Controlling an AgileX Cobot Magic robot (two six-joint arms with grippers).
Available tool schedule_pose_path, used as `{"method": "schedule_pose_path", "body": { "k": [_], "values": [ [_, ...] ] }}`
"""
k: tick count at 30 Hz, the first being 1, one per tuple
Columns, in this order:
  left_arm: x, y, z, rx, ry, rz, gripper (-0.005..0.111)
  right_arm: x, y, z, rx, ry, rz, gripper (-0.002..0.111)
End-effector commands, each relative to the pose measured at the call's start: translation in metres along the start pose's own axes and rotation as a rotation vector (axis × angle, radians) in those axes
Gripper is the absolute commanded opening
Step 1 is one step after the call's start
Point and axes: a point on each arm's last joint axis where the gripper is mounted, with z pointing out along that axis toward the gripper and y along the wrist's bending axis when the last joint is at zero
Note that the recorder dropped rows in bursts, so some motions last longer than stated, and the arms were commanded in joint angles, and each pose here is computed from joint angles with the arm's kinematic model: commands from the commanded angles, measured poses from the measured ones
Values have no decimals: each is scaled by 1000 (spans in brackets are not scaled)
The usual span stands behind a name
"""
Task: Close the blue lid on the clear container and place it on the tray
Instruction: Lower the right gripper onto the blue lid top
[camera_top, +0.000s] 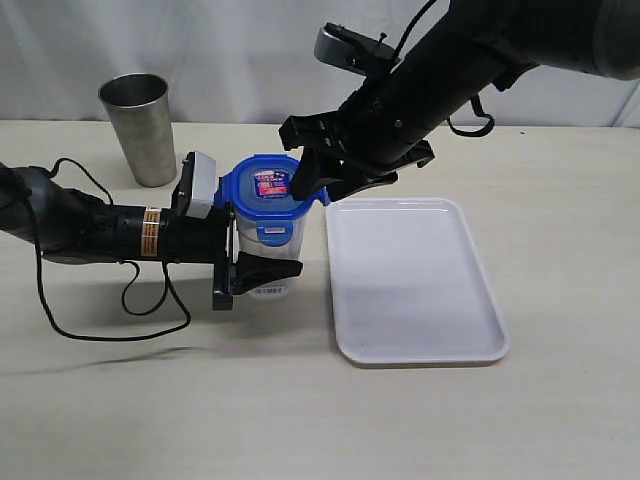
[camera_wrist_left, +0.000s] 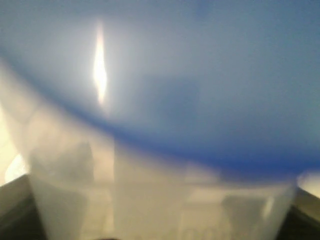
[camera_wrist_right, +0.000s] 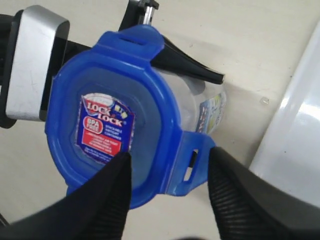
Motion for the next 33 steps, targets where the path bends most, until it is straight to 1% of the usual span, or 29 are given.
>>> {"method": "schedule_pose_path", "body": {
  "k": [1, 6, 15, 17, 20, 22, 25, 33],
  "values": [
    [6, -2, 0, 20, 51, 0, 0, 2, -3, 5, 4, -23, -7, 46],
    [6, -2, 0, 20, 51, 0, 0, 3, -3, 12, -38, -32, -13, 46],
    [6, -2, 0, 22, 52, 1, 0, 7, -13, 56, -151, 52, 32, 46],
    [6, -2, 0, 22, 52, 1, 0, 9, -15, 64, -177, 71, 33, 42],
    [6, -2, 0, 22, 52, 1, 0, 10, -17, 71, -188, 82, 31, 32],
    [6, -2, 0, 22, 52, 1, 0, 11, -18, 73, -191, 84, 19, 28],
    [6, -2, 0, 20, 51, 0, 0, 11, -18, 73, -193, 87, 12, 29],
    [6, -2, 0, 20, 51, 0, 0, 10, -15, 68, -201, 78, -94, 29]
  ]
}}
